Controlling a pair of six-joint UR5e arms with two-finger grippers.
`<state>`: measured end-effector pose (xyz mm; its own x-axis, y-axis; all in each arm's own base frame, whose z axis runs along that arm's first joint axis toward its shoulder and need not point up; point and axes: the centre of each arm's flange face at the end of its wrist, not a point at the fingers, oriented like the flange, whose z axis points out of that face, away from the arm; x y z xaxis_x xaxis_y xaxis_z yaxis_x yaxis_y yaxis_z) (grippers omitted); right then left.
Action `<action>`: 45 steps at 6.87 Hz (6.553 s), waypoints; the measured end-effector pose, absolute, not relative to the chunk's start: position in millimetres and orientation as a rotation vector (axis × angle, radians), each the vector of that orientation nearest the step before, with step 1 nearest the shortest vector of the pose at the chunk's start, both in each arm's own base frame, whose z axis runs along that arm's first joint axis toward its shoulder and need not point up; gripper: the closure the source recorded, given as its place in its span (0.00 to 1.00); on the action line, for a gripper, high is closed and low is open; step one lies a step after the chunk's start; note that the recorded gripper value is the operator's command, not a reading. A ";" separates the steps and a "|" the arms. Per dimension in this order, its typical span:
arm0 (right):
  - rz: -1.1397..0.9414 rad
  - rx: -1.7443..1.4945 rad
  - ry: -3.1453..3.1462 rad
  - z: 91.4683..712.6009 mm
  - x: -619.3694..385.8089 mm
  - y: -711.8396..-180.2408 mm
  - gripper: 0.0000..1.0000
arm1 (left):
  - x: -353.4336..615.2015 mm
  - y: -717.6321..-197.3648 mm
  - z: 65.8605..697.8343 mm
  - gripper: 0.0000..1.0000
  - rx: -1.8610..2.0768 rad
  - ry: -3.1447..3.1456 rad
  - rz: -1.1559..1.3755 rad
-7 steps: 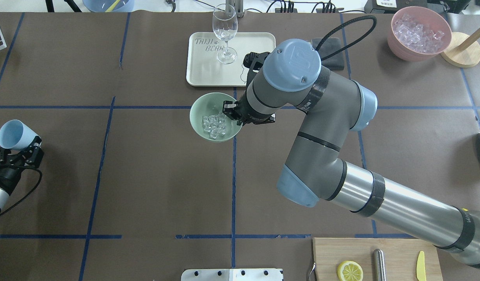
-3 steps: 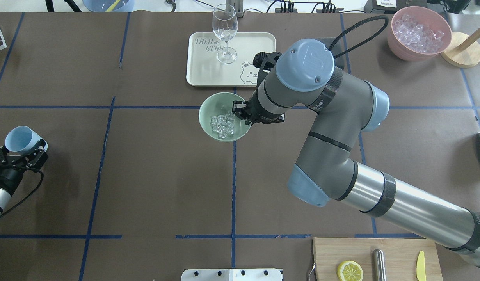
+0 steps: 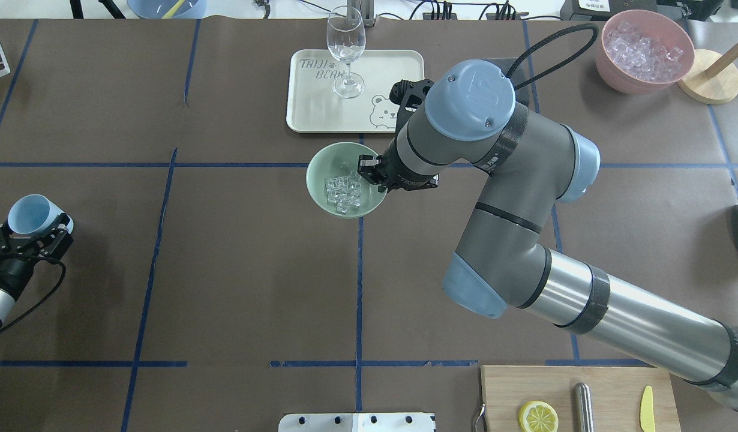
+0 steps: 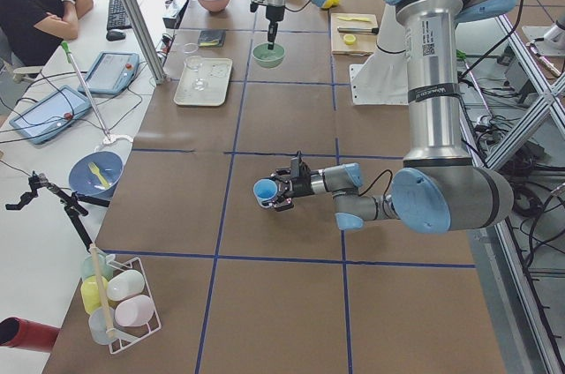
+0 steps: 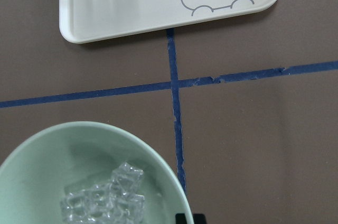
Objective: Pour ice into bowl
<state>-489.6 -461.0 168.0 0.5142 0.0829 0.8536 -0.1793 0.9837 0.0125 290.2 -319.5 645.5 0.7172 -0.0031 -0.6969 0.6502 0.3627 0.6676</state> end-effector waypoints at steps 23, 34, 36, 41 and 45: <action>0.006 0.180 -0.890 625.5 -130.0 -407.5 0.00 | 117.7 -500.8 413.9 0.00 0.752 0.452 -0.004; -0.131 0.074 -0.817 579.4 58.0 -430.8 0.00 | -64.9 -493.6 626.9 0.00 0.232 0.690 0.198; -0.119 0.071 -0.821 577.2 58.0 -429.1 0.00 | -64.3 -479.3 659.7 0.00 0.160 0.713 0.153; -0.090 0.038 -0.835 595.9 62.8 -424.3 0.00 | -62.5 -481.1 631.2 0.00 0.163 0.741 0.099; -0.067 0.023 -0.872 617.1 66.6 -426.2 0.00 | -62.4 -477.7 629.6 0.00 0.158 0.743 0.087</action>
